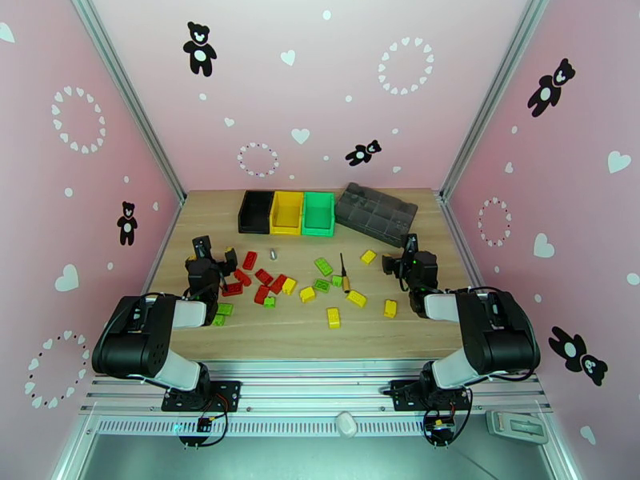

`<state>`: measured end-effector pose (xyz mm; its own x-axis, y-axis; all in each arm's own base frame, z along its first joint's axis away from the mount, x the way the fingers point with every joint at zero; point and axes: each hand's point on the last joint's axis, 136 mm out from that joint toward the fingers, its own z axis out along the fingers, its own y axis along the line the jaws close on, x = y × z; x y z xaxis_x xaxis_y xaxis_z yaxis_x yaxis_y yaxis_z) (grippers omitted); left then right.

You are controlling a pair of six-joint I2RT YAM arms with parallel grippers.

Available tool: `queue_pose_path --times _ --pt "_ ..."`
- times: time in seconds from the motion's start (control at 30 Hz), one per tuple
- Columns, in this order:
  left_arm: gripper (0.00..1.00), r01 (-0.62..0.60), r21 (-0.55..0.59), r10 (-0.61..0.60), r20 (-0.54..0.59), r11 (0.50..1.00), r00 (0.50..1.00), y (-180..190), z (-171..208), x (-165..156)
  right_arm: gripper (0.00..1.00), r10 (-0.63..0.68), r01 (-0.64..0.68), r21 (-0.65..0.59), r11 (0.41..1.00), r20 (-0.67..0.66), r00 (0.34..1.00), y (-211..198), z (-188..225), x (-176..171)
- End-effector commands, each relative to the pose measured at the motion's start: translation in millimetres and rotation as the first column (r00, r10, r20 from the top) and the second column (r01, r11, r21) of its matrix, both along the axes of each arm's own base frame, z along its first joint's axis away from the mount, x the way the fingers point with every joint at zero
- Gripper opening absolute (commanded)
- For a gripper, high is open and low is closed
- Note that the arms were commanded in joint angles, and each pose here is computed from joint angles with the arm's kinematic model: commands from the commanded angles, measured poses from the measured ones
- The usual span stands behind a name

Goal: Sort the legos into containers by color

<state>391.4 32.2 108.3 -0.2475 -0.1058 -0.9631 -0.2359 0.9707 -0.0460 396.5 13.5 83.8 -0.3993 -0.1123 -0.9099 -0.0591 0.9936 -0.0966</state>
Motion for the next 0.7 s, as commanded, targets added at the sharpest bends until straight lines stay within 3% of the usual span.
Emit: queue_pose_path --times 0.0,0.33,0.43,0.67 --pt "0.98 0.023 0.007 -0.023 0.004 1.000 1.000 -2 4 4 0.99 0.004 -0.004 0.000 1.000 0.001 1.000 0 2 2" --pt "0.98 0.020 0.008 -0.020 0.006 1.000 1.000 -1 5 4 0.99 -0.009 0.009 0.002 1.000 -0.003 1.000 -2 3 2" --pt "0.98 -0.028 -0.001 0.028 0.018 1.000 0.999 6 10 1 0.99 -0.043 0.044 0.021 0.999 -0.006 0.999 -10 9 2" --pt "0.98 -0.004 0.001 0.004 0.050 1.000 0.999 0 41 -19 0.99 -0.146 0.145 0.037 0.989 0.019 0.989 -28 50 -12"
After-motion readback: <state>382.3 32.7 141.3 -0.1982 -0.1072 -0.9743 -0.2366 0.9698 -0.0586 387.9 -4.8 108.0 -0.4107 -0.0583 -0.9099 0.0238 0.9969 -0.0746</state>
